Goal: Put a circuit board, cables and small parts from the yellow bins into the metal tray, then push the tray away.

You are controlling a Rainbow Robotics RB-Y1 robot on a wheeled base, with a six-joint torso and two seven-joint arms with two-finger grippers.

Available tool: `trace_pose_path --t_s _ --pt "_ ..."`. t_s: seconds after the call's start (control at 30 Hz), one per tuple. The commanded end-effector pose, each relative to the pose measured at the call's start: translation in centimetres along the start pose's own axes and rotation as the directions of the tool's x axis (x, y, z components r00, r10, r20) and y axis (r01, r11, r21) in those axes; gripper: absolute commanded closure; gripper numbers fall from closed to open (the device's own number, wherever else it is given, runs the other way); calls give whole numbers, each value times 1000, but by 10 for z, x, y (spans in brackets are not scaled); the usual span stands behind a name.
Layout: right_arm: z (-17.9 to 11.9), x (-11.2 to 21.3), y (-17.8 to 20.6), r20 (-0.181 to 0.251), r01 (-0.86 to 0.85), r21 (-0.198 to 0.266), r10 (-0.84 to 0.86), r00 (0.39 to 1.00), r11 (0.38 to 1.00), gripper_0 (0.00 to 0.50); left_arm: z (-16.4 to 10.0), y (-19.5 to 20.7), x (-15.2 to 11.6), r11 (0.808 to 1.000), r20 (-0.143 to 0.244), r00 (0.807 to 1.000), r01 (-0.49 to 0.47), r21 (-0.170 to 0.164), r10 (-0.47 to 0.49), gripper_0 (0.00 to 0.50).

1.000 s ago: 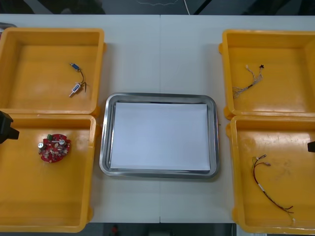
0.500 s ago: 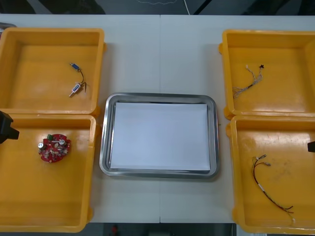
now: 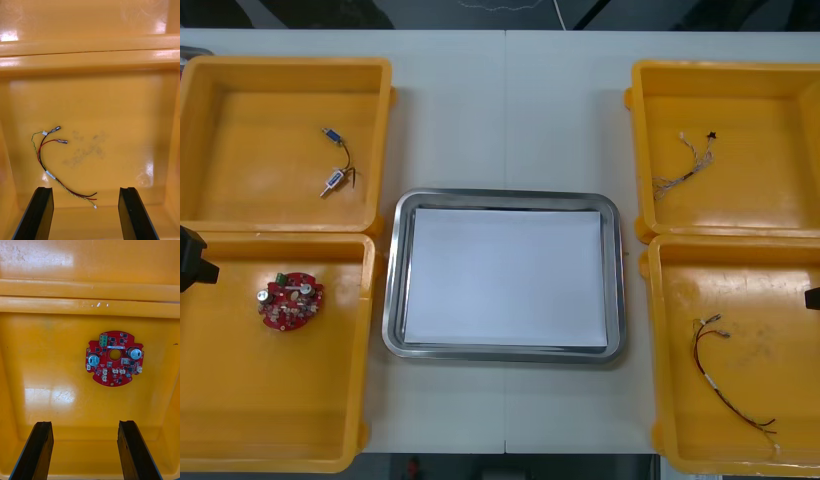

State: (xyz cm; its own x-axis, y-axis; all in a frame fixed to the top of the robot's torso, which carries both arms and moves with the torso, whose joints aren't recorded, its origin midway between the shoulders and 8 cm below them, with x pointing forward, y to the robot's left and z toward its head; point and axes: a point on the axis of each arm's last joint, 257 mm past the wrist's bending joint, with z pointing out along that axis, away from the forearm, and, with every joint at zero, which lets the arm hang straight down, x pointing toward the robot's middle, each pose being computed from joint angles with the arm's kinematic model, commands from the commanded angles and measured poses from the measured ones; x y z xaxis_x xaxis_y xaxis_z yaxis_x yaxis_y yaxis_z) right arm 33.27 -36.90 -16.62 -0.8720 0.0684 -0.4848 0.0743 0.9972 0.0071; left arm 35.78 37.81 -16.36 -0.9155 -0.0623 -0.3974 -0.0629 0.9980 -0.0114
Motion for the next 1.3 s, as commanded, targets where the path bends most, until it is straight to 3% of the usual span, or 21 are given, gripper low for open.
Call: trace_pose_path --t_s 0.03,1.07,1.1,1.2,1.23,1.3 --pt "-8 -6 -3 15 -8 24 8 1000 1000 0 -11 12 0 997 10 998 -68 -41 69 0" --pt "-8 -6 -3 15 -8 24 8 1000 1000 0 -11 12 0 997 10 998 -68 -41 69 0" --pt "-2 0 -4 -6 -24 17 24 1000 1000 0 -11 12 0 997 10 998 -68 -41 69 0" --pt "-2 1 -5 -6 -32 17 32 999 999 0 -11 12 0 997 10 998 -68 -41 69 0" --pt "-1 5 -7 -13 -34 24 34 999 999 0 7 0 18 999 -43 998 -54 2 54 0" --pt "2 10 -6 -28 -29 22 30 999 999 0 9 -4 18 999 -42 998 -50 15 50 0"
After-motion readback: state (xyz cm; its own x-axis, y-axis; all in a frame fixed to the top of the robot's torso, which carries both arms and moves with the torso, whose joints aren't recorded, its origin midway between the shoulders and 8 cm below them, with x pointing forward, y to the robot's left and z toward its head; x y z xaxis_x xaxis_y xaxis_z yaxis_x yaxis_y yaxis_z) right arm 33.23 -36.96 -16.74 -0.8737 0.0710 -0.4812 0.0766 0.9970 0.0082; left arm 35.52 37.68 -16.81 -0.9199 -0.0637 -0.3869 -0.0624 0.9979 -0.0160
